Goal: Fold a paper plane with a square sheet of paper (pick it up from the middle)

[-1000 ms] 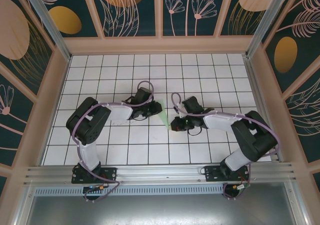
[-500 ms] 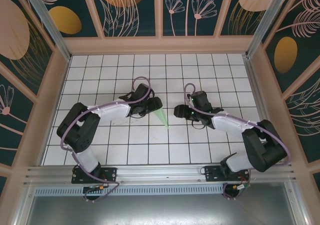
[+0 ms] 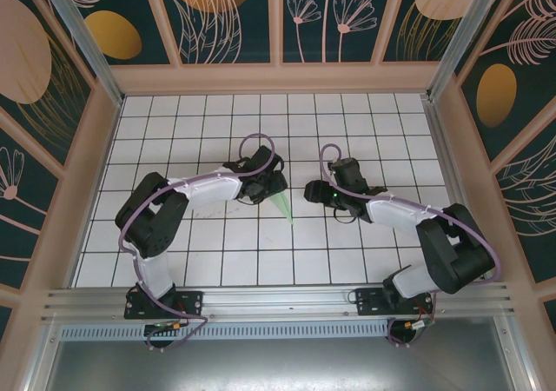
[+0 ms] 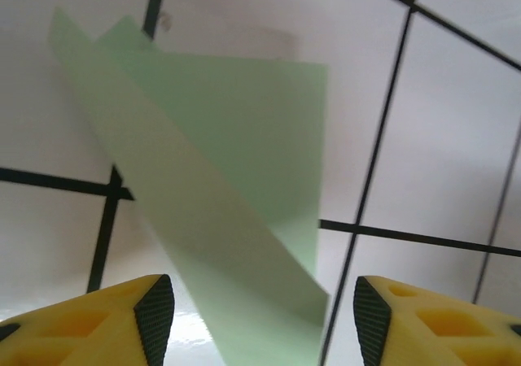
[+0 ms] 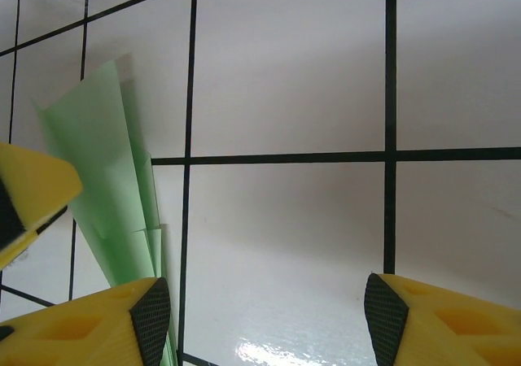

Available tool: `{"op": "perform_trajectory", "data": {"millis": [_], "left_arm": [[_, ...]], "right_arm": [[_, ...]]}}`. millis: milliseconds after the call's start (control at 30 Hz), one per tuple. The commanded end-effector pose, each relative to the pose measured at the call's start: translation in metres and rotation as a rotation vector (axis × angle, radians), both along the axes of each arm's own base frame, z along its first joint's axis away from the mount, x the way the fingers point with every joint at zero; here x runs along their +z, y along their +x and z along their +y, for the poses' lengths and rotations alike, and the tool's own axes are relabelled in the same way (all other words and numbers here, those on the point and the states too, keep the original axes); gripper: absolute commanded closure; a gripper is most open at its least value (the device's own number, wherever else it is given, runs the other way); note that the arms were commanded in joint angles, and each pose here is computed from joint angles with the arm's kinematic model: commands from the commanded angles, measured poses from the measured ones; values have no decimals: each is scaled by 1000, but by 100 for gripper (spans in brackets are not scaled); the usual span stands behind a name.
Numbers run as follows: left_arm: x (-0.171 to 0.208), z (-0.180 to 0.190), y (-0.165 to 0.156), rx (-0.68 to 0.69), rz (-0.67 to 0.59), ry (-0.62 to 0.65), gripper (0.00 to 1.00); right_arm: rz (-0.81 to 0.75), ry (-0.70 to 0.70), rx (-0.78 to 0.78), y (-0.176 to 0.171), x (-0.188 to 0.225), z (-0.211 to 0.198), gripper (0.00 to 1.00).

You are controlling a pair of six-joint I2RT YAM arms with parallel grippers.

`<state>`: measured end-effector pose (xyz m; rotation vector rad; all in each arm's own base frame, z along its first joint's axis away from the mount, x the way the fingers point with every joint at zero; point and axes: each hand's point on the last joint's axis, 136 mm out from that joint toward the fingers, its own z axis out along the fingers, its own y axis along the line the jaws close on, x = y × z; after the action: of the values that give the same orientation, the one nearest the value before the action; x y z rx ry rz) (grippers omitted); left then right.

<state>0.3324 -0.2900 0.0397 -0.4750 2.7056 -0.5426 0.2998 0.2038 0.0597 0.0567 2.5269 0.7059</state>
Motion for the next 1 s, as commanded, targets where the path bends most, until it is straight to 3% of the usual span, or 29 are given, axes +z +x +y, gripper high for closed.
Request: {"op": "perform_trajectory", "data": {"millis": [0, 467, 667, 833, 967], "left_arm": [[-7, 9, -5, 24, 36, 42, 39], [1, 22, -26, 83, 51, -23, 56], [-5, 24, -30, 111, 58, -48, 69], [-13, 44, -27, 148, -3, 13, 89], [-2, 41, -29, 118, -81, -79, 93]], "right_arm": [[8, -7, -32, 3, -3, -5, 33], [27, -10, -35, 5, -4, -3, 35], [37, -6, -33, 3, -5, -3, 35], [29, 50, 24, 0, 3, 10, 36], [10, 78, 123, -7, 11, 32, 40]]}}
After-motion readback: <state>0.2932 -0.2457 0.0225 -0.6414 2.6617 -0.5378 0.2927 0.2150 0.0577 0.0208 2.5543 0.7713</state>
